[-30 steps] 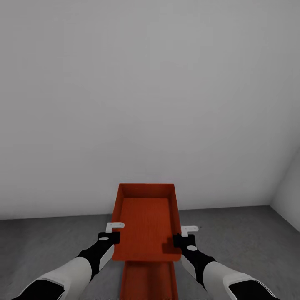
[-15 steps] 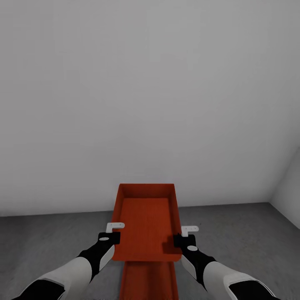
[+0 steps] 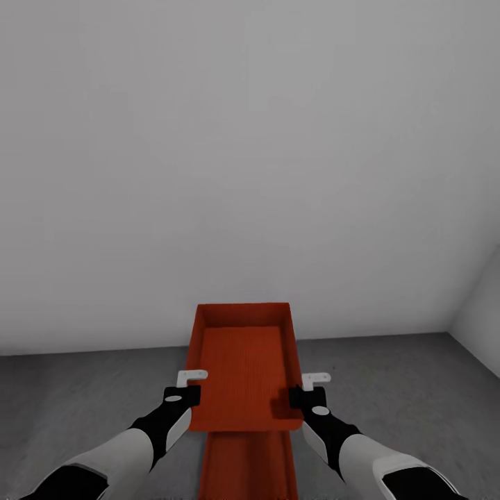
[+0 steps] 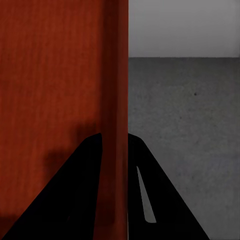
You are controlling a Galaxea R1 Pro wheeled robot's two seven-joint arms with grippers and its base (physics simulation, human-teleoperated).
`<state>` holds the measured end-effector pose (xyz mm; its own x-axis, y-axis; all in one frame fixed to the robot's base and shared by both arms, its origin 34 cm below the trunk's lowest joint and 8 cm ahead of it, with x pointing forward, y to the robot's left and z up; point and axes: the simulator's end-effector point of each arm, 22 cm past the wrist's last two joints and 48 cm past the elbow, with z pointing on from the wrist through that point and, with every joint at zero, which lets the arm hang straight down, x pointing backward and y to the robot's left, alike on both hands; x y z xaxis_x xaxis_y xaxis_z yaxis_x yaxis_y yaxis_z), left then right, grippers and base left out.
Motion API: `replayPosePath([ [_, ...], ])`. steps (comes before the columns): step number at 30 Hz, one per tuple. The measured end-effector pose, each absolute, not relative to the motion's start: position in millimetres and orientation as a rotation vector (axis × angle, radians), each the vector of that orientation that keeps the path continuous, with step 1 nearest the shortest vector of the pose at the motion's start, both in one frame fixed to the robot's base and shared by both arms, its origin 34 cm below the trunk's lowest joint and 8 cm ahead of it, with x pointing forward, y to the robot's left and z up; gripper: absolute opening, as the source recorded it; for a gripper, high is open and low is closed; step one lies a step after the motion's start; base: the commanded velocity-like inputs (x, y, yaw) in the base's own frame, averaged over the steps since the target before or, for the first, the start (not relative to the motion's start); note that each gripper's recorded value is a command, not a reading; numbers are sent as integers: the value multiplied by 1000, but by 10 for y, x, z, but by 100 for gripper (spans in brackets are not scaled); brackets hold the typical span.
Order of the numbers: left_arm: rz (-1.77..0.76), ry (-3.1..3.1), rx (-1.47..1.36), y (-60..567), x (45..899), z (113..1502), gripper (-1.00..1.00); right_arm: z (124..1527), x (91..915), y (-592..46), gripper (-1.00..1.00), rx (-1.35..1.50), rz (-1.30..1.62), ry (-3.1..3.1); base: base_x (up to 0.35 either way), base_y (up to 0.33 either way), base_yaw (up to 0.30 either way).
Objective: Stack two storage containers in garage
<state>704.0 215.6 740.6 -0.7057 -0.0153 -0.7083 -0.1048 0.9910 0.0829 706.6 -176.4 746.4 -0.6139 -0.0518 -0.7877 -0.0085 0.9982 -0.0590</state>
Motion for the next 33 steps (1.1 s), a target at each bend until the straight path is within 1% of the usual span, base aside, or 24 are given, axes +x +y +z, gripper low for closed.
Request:
replayPosePath([
  [33, 152, 2396, -85, 2149, 6950, 7121, -100, 7186, 6991, -1770, -100, -47, -61, 2276, 0, 0, 0],
])
